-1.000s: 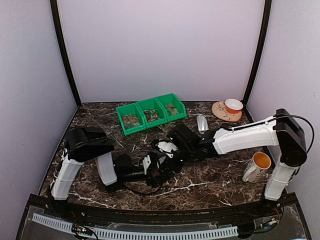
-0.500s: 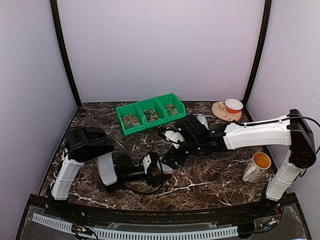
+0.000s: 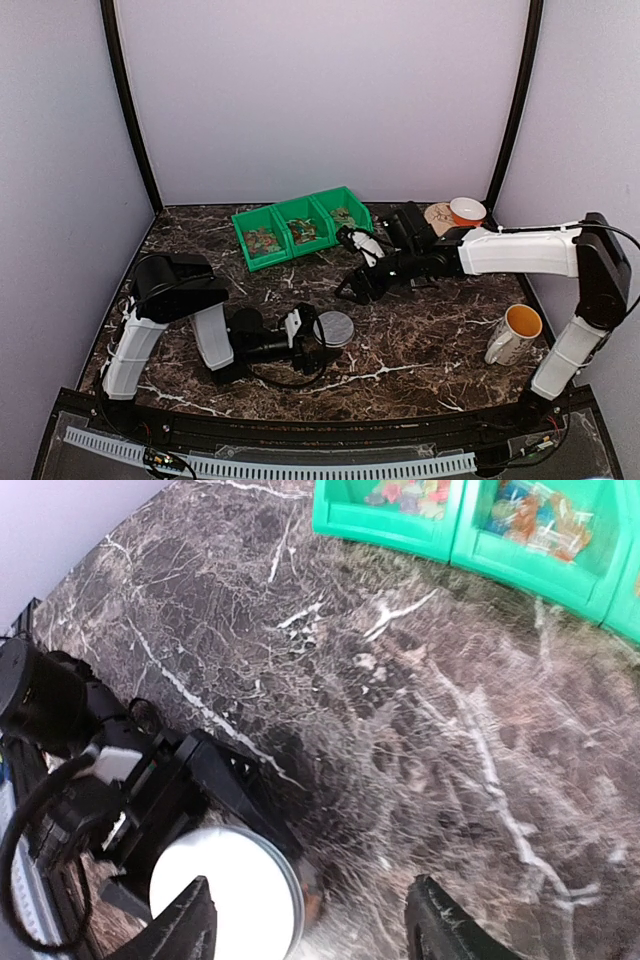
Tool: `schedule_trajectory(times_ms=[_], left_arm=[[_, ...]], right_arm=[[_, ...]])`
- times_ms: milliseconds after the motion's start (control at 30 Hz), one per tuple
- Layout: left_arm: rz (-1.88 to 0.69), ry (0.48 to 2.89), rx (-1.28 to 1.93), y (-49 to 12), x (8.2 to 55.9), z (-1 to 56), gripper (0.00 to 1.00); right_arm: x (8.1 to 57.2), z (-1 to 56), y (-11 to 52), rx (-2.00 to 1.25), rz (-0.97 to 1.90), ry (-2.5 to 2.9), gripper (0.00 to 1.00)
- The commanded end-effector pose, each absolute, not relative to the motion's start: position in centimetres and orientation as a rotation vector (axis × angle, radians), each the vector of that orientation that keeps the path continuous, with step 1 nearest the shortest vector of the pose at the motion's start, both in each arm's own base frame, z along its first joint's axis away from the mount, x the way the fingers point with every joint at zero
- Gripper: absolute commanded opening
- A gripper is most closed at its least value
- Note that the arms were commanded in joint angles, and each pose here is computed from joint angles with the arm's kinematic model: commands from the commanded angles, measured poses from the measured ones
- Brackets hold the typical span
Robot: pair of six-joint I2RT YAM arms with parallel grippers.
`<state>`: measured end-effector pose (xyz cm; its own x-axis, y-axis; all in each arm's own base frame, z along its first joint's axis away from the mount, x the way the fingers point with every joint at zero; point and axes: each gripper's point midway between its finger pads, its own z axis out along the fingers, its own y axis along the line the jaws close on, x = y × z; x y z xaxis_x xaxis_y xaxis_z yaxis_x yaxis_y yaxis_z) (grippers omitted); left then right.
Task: Pack the candies
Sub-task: Screw the bottle lid onto the packing bottle.
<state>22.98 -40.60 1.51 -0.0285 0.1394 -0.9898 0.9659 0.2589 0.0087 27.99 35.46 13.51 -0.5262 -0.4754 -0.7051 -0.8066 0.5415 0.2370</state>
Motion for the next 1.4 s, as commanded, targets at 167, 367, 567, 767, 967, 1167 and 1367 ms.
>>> schedule_trajectory(times_ms=[167, 367, 567, 767, 967, 1167, 1367], left_arm=[[-0.797, 1.608, 1.339, -35.9, 19.6, -8.9, 0.73], [-0.802, 1.609, 1.334, -35.9, 19.6, -8.8, 0.72], [-0.801, 1.617, 1.328, -36.1, 19.8, -8.9, 0.63], [-0.801, 1.615, 1.320, -36.0, 19.9, -8.8, 0.63], [-0.798, 1.615, 1.315, -35.9, 19.9, -8.7, 0.63], [-0.787, 1.626, 1.303, -35.9, 20.1, -8.8, 0.64], [-0.783, 1.628, 1.291, -35.8, 20.3, -8.7, 0.64]], right_arm=[[28.1, 11.3, 39.0, -1.071, 1.018, 2.262, 0.61], [27.8, 10.1, 39.4, -1.085, 1.049, 2.288, 0.59], [27.5, 9.3, 39.2, -1.081, 1.063, 2.302, 0.54], [27.1, 8.8, 39.5, -1.090, 1.097, 2.311, 0.49], [26.7, 8.3, 39.3, -1.095, 1.112, 2.326, 0.38], [25.9, 7.9, 38.9, -1.105, 1.130, 2.341, 0.23], [25.3, 7.0, 37.8, -1.095, 1.085, 2.378, 0.03]])
